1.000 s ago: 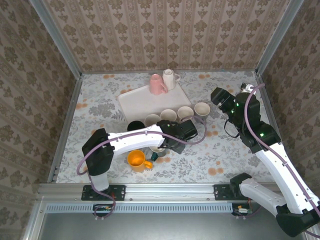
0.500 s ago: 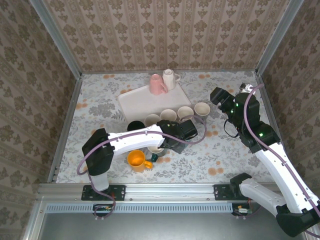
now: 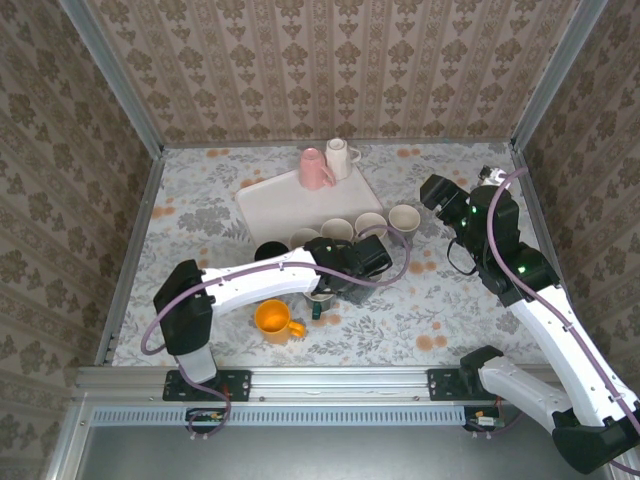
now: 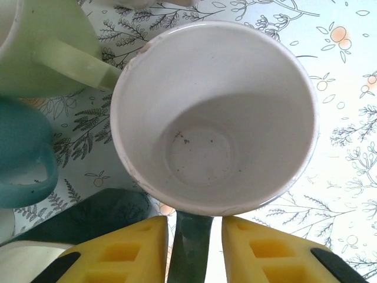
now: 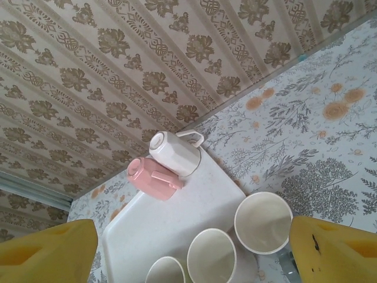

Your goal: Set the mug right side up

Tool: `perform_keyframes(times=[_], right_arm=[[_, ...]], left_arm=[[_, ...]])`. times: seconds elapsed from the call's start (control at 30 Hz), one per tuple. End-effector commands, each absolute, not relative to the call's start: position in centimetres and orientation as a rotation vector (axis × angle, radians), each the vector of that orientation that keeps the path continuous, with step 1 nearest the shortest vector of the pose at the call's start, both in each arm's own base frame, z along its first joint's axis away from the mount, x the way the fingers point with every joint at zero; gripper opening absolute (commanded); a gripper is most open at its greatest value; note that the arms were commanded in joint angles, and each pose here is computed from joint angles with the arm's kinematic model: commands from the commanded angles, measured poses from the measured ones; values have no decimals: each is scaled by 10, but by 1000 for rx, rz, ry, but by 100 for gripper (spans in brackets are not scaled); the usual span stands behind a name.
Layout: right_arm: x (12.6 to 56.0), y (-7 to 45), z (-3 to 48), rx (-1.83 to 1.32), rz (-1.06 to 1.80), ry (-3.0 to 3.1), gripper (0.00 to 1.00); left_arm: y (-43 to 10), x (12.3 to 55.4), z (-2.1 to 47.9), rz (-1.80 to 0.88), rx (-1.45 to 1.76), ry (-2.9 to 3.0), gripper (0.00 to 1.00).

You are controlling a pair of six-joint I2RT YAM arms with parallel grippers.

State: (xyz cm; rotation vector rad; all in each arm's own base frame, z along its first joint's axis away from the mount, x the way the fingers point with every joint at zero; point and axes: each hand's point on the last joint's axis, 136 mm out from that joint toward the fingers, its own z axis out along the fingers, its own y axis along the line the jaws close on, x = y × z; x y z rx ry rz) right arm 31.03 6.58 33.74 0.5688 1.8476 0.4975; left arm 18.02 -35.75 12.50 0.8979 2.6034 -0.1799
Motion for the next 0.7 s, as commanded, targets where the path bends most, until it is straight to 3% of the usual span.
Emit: perform_keyframes(times=[0.0,0.47,0.67], right_arm=[[313,70,336,553,518,1853,86],[317,91,311,493,583,1941,85],[326,125,290,341,652,2060,82]], left_arm=[[-347,176,139,-199,883,2605,29],[-321,183,182,-283,839,2545,27],[-307,199,194,-347,785,2536,27]])
